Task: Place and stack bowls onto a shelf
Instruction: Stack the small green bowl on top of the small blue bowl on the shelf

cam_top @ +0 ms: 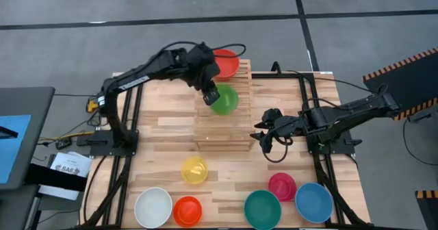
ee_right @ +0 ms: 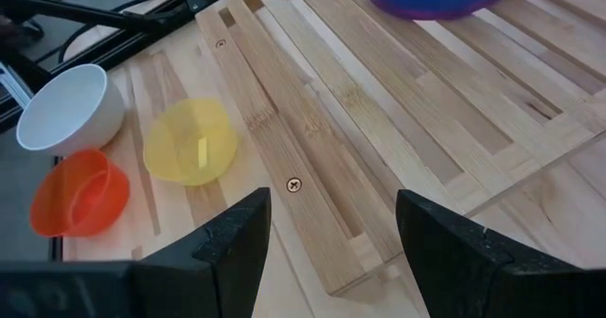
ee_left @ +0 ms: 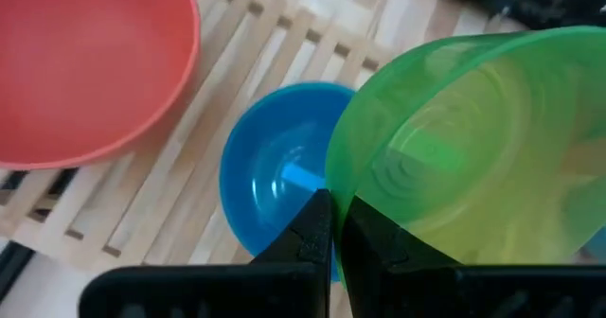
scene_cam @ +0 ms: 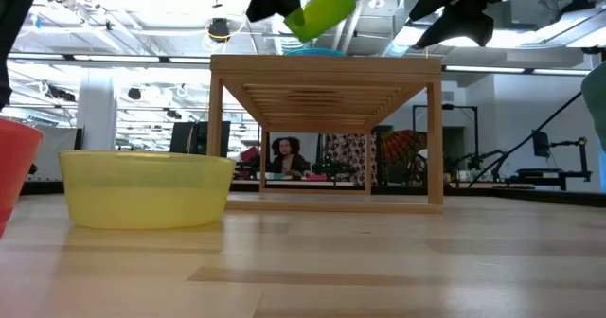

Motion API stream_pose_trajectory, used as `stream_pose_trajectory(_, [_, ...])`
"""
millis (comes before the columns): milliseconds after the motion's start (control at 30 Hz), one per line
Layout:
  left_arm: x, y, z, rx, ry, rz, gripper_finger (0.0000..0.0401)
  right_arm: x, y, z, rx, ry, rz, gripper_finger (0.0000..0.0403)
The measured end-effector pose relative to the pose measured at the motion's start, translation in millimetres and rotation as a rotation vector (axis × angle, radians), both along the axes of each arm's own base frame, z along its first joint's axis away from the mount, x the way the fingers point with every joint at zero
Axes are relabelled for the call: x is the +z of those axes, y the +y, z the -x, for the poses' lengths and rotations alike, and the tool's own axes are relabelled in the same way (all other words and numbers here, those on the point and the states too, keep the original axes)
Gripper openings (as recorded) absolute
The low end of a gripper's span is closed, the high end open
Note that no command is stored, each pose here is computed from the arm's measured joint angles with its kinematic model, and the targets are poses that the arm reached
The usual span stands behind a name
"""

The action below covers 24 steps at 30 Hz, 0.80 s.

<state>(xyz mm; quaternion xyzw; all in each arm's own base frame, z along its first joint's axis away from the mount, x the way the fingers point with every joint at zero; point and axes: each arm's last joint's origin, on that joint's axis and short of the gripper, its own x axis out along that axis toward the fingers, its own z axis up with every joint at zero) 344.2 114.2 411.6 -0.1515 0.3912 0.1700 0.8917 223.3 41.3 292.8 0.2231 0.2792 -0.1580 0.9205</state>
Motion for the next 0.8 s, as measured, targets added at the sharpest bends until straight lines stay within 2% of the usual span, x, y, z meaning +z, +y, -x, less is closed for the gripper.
stream_pose_trajectory(200, [-5, 14, 4, 0.043, 0.039, -0.005, 0.0, 0, 0, 0, -0.001, 0.0, 0.0, 0.0255])
stream_pose_trajectory(533, [-17, 20, 5, 0.002, 0.098, -0.032, 0.0002, 0, -1, 0, -0.015, -0.003, 0.011, 0.0255])
stream_pose_trajectory(800, [-25, 23, 0, -0.001, 0.091, -0.073, 0.0028, 0, -1, 0, -0.015, -0.003, 0.012, 0.0255])
